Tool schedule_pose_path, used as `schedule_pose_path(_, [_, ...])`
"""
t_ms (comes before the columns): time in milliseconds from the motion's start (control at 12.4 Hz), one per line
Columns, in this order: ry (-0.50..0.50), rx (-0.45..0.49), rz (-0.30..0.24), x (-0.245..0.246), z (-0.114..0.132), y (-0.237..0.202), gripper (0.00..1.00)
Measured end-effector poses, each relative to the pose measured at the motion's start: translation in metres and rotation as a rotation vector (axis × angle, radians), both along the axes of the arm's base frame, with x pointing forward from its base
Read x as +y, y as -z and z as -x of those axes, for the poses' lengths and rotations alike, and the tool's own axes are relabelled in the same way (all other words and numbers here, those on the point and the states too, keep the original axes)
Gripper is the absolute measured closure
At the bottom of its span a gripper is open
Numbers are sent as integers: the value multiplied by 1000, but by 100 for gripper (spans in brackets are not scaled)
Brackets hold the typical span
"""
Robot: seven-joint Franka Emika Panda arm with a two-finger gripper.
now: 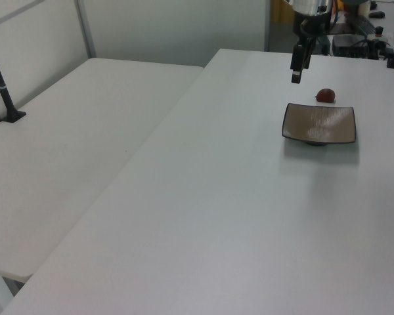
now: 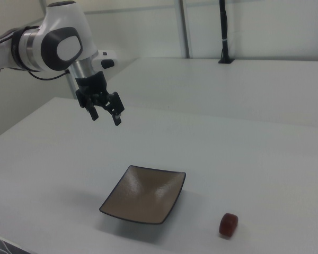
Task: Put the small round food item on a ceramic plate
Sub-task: 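Move the open gripper from above the plate toward the red food item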
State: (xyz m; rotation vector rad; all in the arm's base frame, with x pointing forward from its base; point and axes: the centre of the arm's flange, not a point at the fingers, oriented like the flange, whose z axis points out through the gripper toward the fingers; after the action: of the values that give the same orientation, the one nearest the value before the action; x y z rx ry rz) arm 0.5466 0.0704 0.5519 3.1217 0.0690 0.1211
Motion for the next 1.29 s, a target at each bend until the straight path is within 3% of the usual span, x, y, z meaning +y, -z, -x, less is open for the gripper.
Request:
schedule_pose_path(726, [0, 22, 3, 0, 1, 11, 0])
schedule_pose_path(968, [-3, 23, 49, -9, 1, 14, 0])
schedule_pose_path(1129, [-9, 52, 106, -44, 1, 28, 0])
schedule_pose_path(1290, [-3, 46, 123, -97, 0, 30, 0])
